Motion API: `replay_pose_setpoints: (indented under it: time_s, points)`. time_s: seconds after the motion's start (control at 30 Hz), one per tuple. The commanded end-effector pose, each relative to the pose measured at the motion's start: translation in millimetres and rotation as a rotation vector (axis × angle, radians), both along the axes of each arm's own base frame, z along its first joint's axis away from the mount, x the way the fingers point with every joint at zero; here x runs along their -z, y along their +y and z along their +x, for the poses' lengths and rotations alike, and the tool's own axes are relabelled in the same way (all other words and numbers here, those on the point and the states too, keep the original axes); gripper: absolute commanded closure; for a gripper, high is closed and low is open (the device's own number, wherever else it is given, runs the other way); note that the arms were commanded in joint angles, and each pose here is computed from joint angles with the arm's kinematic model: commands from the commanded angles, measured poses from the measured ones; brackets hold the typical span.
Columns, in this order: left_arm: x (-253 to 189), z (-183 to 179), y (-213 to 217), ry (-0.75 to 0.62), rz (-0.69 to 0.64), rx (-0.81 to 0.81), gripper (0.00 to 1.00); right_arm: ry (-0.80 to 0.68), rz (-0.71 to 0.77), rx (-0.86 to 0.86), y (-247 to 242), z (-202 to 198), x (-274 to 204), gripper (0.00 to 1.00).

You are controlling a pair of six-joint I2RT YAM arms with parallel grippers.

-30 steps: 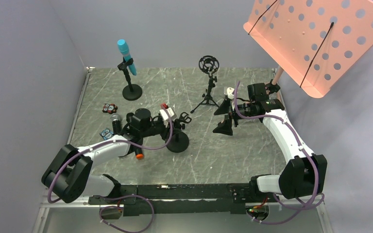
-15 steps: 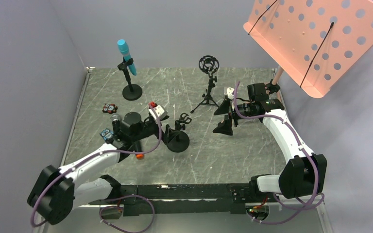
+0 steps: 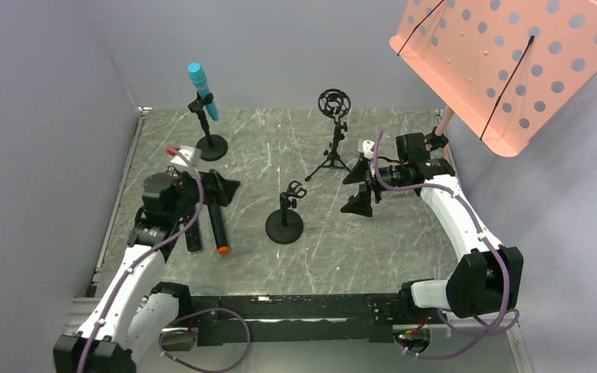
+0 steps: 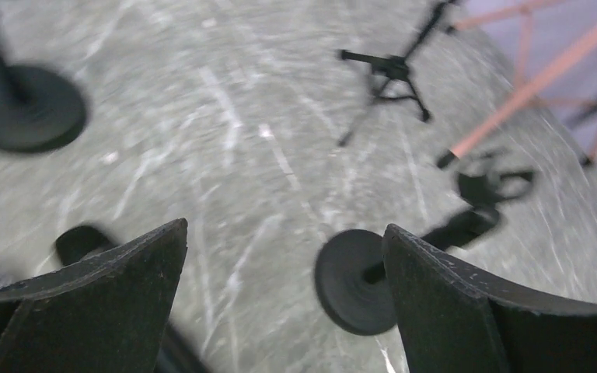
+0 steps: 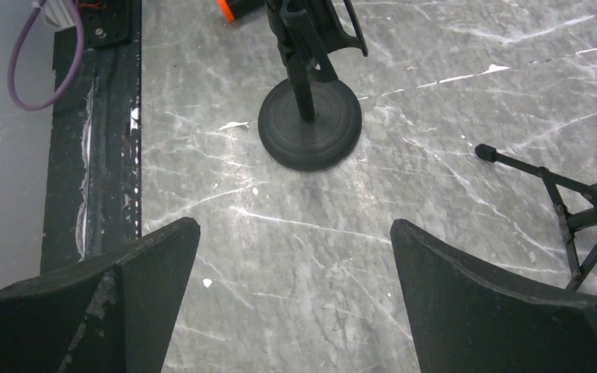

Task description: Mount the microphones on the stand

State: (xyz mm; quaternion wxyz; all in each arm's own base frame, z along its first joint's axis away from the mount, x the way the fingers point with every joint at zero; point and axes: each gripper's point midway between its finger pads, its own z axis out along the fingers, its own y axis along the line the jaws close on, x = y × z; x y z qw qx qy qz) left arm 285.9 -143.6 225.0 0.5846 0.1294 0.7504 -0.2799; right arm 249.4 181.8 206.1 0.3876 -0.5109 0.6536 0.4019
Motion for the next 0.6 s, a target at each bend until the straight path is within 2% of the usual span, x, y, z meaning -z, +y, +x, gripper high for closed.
replay_pose_setpoints:
  time_s: [0.0,0.13,0.23,0.57]
  points:
    - [22,10,44,0.239,-0.156,-0.173,0.01,-0.072,0.011,-0.005,0,5,-11,0.0]
    - [55,19,86,0.373,-0.105,-0.408,0.01,-0.073,0.01,-0.002,-1,6,-10,0.0]
    - [67,19,107,0.42,-0.034,-0.517,0.01,-0.07,0.01,-0.005,0,6,-10,0.0]
    - [82,22,129,0.552,0.057,-0.634,0.04,-0.065,0.009,-0.007,0,6,-9,0.0]
